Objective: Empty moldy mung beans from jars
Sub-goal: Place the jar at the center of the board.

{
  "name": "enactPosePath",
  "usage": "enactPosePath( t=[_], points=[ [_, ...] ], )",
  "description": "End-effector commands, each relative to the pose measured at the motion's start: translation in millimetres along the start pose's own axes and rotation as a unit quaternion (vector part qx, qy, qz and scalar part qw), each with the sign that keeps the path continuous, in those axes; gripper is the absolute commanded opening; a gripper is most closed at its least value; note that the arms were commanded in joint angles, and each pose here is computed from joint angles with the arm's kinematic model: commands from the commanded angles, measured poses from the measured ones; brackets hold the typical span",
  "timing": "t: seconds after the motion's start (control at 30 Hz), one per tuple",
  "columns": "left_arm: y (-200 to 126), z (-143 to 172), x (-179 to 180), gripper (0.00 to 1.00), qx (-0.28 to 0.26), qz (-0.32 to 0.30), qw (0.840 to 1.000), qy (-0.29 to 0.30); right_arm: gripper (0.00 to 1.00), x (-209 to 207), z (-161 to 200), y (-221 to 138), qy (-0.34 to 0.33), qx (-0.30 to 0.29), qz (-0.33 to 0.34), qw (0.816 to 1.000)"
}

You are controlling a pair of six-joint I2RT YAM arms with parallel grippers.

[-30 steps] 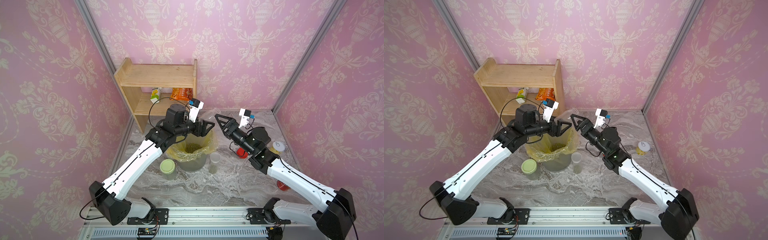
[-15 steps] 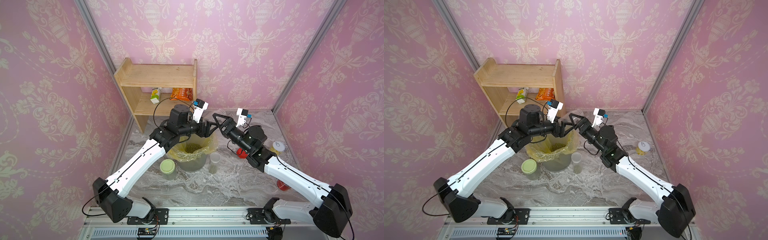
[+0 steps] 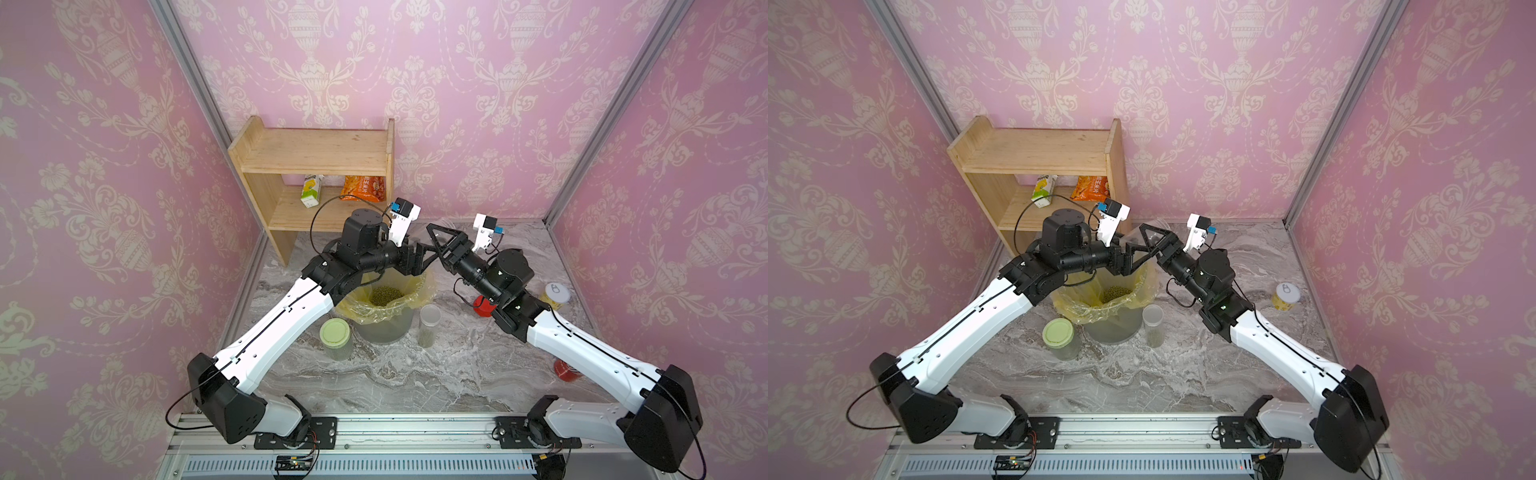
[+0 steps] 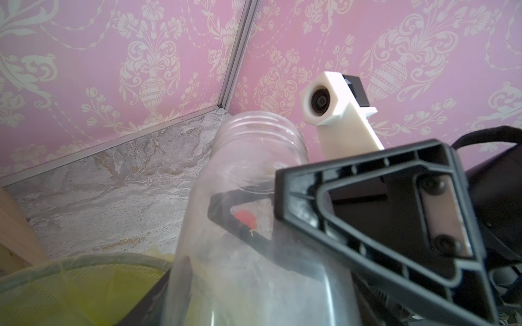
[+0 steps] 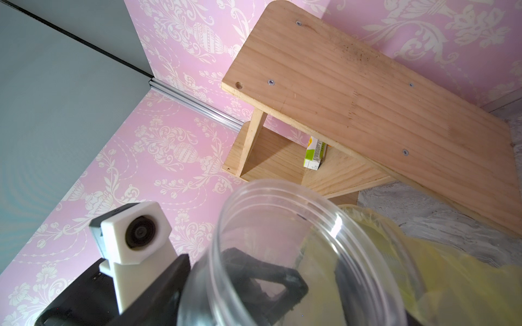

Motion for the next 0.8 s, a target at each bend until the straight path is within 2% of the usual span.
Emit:
enactPosePath(
  t=[0.0, 0.23, 0.33, 0.47, 0.53, 0.67, 0.77],
  points=[
    [-3.5, -6.6, -12.5, 0.44, -0.006, 0.015, 1.000, 0.021, 0.73, 6.1, -2.3, 3.7, 0.000, -0.007, -0.008, 1.000],
    [-6.6, -6.6, -4.1, 0.53, -0.021, -0.009, 1.000, 0.019, 0.68, 6.7, -3.0, 4.7, 0.011, -0.008, -0.008, 1.000],
    [-7.4, -6.5, -2.4, 0.61, -0.021, -0.014, 1.000, 0.018, 0.66, 8.7, -3.6, 5.2, 0.011, -0.007, -0.011, 1.000],
    [-9.0, -5.9, -3.1, 0.62, -0.023, -0.014, 0.999, 0.021, 0.65, 6.7, -4.2, 4.7, 0.012, -0.009, -0.005, 1.000],
    [-11.4, -7.4, -3.7, 0.72, -0.028, -0.015, 0.999, 0.023, 0.65, 5.2, -6.4, 3.7, 0.019, -0.018, -0.005, 1.000],
    [-12.8, -7.4, -3.5, 0.82, -0.028, -0.017, 0.999, 0.023, 0.64, 7.0, -8.0, 3.3, 0.023, -0.021, -0.008, 0.999],
    [-12.3, -6.7, -3.7, 0.83, -0.027, -0.016, 0.999, 0.023, 0.63, 9.2, -9.7, 3.0, 0.023, -0.024, -0.011, 0.999]
  ],
)
Point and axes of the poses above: each gripper's point midway between its finger pads, its own y axis out along the fingers, its own x axis along the line the jaws close on, z = x × y, the point moved 1 cm from there along -y, back along the fingers, and after that the axes turned 9 degrees about -y, right-handed, at the moved point
